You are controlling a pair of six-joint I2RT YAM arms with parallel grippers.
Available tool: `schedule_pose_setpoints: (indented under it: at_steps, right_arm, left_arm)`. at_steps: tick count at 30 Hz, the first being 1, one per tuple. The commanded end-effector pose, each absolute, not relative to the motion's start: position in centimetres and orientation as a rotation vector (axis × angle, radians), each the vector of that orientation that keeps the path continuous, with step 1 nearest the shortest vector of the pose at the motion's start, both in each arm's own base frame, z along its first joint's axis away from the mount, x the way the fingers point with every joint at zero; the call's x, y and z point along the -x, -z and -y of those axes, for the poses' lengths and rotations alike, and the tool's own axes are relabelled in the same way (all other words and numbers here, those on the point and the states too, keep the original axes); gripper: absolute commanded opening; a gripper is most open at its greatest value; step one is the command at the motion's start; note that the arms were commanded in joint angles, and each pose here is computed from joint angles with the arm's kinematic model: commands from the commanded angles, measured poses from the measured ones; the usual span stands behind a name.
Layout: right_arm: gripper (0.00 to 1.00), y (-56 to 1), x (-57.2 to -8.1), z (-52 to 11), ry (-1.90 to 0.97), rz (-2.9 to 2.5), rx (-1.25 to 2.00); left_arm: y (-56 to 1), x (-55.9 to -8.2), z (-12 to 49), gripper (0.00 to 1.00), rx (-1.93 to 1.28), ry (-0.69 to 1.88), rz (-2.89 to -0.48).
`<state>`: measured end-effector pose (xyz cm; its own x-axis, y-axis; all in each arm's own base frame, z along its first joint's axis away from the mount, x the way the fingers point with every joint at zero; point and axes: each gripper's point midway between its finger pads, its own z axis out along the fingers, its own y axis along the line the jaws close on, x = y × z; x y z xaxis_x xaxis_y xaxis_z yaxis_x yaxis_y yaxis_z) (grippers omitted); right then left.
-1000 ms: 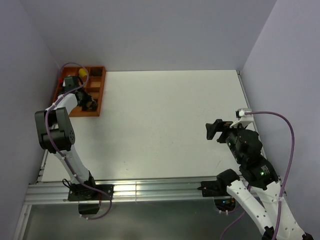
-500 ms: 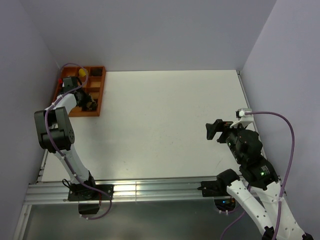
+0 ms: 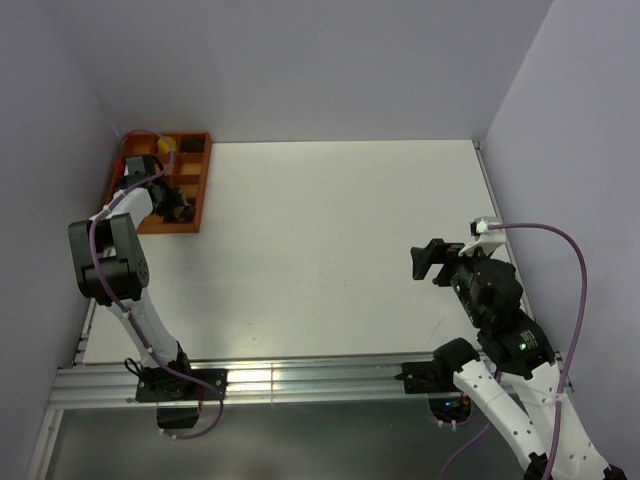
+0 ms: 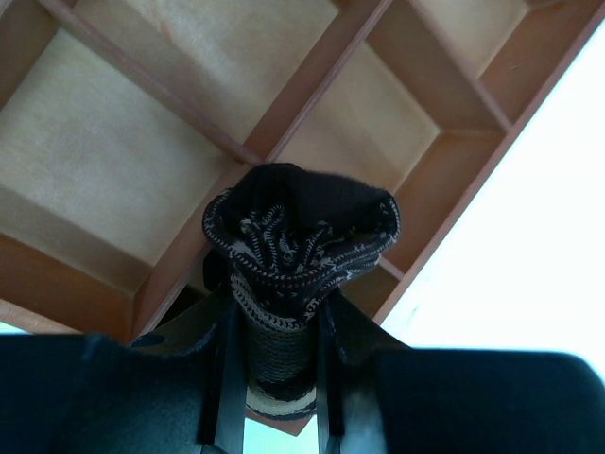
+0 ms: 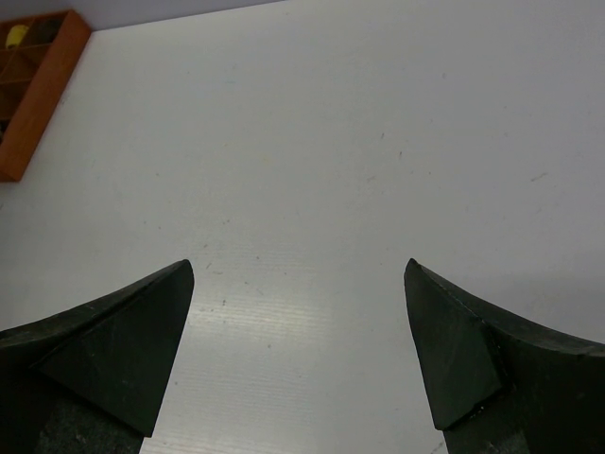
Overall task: Roll the socks
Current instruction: Place the sock in the storage box.
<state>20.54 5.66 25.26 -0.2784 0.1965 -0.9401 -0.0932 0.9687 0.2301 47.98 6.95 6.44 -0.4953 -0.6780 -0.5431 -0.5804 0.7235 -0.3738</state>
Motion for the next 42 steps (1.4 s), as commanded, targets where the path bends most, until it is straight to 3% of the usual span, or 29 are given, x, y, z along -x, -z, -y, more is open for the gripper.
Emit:
schedule_pose_setpoints:
  at_steps: [1,22,28,42]
  right_arm:
    - [0.99,-26.2,-21.0,-5.5,-0.270,-1.789,-0.079]
    - [0.99,-25.8,-21.0,-5.8,-0.277,-1.796,-0.070]
    - [0.99,-25.5,-21.1,-5.9,-0.280,-1.810,-0.069]
    - [0.98,-25.8,-20.8,-5.9,-0.287,-1.803,-0.061]
  left_arm:
    - [-1.0,-42.8,-6.4,0.00,1.051,0.085,-2.483]
    - [4.1,-40.6,-6.5,0.01,1.077,-0.023,-2.707]
    - [4.1,-40.3,-5.9,0.15,1.051,-0.044,-2.707]
    - [-6.0,-43.9,-7.5,0.57,0.991,-0.078,-2.462]
